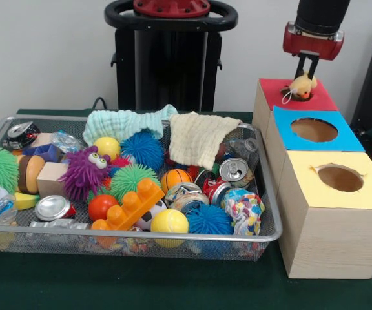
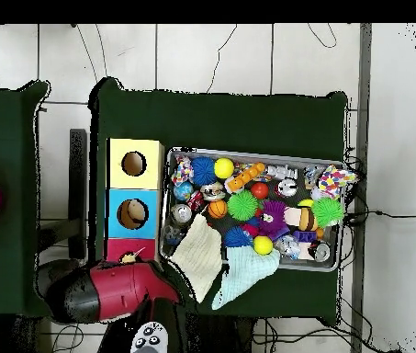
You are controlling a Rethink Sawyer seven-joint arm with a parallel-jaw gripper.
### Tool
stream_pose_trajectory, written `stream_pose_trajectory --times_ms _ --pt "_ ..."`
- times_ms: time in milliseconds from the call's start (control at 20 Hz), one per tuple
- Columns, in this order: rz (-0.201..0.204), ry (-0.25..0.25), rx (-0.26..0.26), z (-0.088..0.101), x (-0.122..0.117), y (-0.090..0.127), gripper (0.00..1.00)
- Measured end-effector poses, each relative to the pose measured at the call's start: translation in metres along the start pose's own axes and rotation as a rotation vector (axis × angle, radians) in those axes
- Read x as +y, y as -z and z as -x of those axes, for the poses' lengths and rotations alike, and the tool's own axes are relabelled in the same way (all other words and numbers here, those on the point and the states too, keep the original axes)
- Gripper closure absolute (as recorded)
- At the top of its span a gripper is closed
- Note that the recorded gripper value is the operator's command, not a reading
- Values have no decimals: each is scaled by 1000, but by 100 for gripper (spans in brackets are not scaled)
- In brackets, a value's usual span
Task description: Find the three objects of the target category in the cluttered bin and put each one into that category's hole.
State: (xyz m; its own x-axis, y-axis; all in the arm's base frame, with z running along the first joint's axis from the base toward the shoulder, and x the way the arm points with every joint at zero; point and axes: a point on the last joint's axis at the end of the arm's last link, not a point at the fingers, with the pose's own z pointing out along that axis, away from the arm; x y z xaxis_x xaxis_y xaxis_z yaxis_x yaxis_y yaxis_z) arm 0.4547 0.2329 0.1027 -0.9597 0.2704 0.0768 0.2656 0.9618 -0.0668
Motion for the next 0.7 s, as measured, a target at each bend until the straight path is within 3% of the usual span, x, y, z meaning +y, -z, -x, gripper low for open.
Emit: stream_pose_trajectory --times_ms 700 --pt "-27 -18 20 -2 -10 -5 100"
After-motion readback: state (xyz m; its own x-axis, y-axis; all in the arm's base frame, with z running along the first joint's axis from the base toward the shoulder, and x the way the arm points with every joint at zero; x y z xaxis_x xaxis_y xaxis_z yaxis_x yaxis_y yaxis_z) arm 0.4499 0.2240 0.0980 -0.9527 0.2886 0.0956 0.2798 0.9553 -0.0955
